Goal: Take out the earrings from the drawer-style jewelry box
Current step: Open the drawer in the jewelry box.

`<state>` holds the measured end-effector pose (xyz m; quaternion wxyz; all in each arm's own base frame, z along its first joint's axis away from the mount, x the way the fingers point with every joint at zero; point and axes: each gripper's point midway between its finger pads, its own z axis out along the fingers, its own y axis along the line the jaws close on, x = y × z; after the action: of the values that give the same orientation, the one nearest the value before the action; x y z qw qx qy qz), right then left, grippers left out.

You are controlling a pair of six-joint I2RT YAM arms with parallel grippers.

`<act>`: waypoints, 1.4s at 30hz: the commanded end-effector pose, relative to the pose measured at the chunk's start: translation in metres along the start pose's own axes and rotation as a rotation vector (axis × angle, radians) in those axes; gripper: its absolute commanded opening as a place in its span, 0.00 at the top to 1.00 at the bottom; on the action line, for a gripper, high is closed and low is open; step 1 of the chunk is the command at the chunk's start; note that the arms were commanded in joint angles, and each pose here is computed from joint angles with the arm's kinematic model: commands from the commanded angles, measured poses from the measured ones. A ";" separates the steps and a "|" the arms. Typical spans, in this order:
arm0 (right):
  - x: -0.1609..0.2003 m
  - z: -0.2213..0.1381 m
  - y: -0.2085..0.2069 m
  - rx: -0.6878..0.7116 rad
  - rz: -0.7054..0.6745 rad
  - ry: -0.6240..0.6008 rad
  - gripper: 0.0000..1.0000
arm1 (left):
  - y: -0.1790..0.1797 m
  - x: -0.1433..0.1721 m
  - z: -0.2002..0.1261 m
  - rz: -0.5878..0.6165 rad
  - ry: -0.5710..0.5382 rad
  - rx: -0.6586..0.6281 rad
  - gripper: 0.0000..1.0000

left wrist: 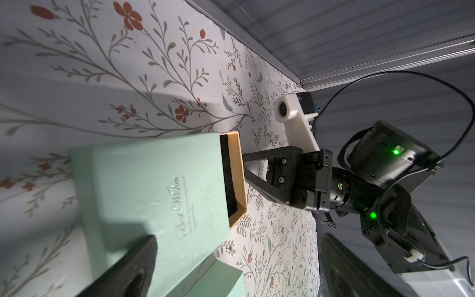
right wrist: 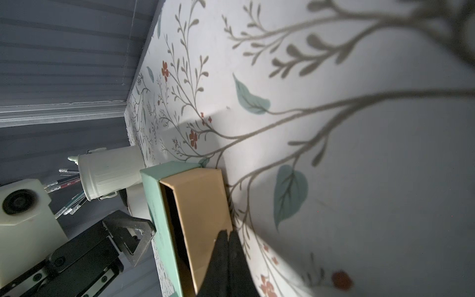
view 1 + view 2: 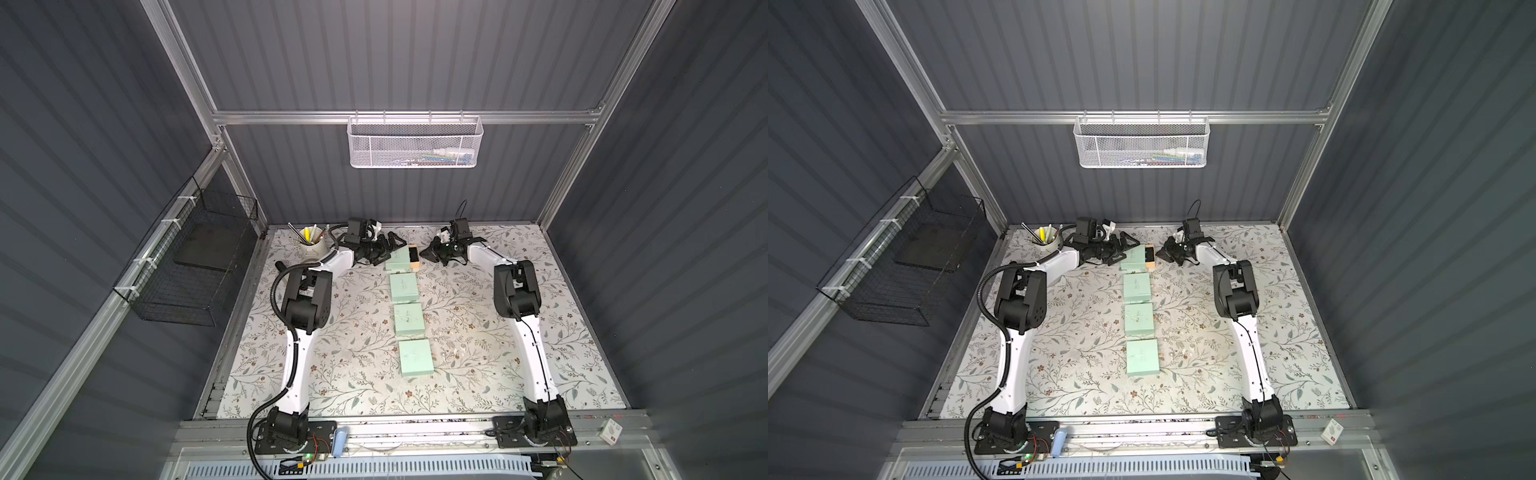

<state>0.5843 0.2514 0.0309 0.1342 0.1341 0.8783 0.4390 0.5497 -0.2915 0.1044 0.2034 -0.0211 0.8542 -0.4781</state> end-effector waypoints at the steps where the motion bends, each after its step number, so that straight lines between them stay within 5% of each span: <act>1: -0.013 -0.015 0.001 0.020 0.008 -0.048 1.00 | 0.023 0.005 -0.004 -0.046 0.003 -0.067 0.00; 20: 0.011 0.018 0.028 -0.010 -0.028 0.022 1.00 | 0.033 -0.007 -0.028 -0.051 -0.034 -0.091 0.00; 42: 0.033 0.049 0.047 -0.042 -0.032 0.075 1.00 | -0.007 -0.031 -0.059 0.009 -0.093 -0.050 0.00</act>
<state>0.5785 0.3199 0.0382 0.1199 0.1014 0.8765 0.4550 0.5546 -0.2433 0.1342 0.2356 -0.0532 0.8579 -0.4535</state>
